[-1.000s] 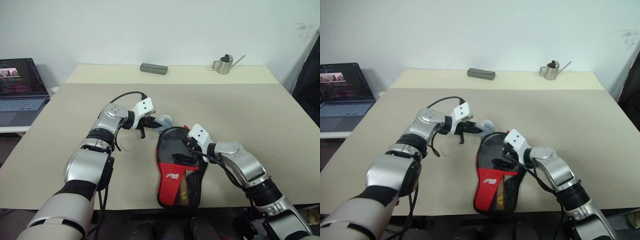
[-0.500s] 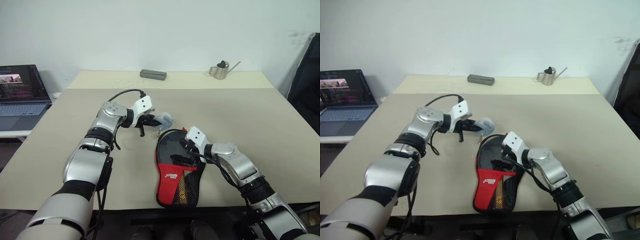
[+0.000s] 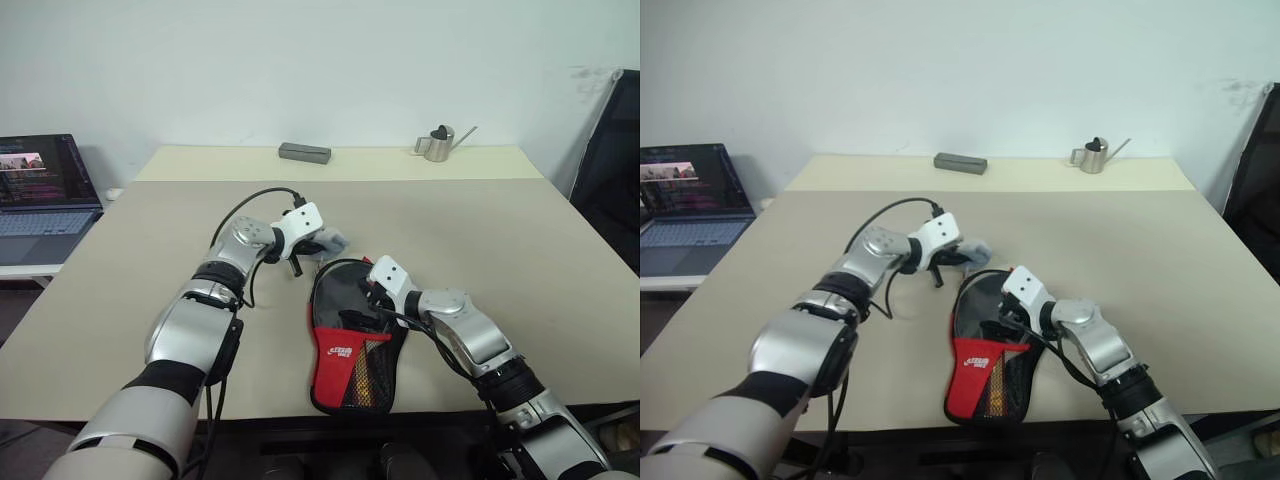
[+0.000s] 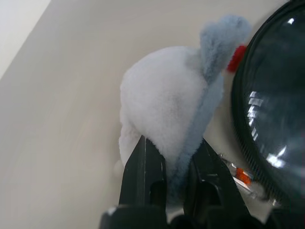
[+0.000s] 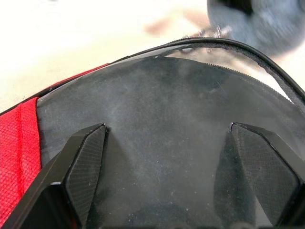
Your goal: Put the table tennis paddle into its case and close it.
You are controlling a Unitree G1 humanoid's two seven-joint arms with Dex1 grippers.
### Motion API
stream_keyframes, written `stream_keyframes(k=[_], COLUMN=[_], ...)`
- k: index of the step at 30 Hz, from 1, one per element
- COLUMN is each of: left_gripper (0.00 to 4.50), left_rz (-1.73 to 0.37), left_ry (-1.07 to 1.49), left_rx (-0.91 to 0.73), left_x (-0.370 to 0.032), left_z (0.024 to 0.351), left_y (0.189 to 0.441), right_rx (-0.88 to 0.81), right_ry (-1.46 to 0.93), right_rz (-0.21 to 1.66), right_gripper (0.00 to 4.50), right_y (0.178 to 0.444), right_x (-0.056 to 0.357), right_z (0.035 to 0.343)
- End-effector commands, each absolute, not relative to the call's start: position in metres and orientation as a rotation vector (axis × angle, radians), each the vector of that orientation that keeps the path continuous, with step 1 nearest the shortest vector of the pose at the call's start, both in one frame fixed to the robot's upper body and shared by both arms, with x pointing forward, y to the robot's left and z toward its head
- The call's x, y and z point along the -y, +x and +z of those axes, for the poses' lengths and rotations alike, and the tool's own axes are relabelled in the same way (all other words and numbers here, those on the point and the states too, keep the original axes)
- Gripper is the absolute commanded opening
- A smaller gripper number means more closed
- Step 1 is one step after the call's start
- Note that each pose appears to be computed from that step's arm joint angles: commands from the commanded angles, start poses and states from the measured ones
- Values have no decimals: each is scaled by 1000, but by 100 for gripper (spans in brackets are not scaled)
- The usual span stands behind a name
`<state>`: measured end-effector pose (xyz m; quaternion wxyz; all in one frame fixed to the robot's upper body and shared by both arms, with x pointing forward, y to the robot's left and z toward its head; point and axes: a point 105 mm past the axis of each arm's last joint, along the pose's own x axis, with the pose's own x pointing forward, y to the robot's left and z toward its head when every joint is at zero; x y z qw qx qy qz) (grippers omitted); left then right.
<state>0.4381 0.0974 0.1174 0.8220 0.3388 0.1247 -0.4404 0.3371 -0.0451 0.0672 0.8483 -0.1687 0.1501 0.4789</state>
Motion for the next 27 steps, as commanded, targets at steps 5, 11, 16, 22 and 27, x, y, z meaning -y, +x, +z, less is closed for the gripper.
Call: stream_keyframes(k=[5,11,16,22,27], left_gripper=[13,13,13,13,13], left_rz=[-859,-751,-670,-614,-601], left_ry=[745,742,748,740,762], left_rx=[-173,-157,-147,-126,-114], left_x=[-89,-98,-106,-103,-94], left_z=[145,153,158,162,164], left_y=[450,460,466,470,471], right_rx=[-598,-607,-609,-623,-633], right_ry=[-407,-419,-425,-424,-423], right_rz=[1037,1061,1090,1117,1122], right_gripper=[450,450,450,450,450], right_y=[307,303,301,293,289], right_x=[54,55,53,54,56], right_z=[5,7,11,13,13])
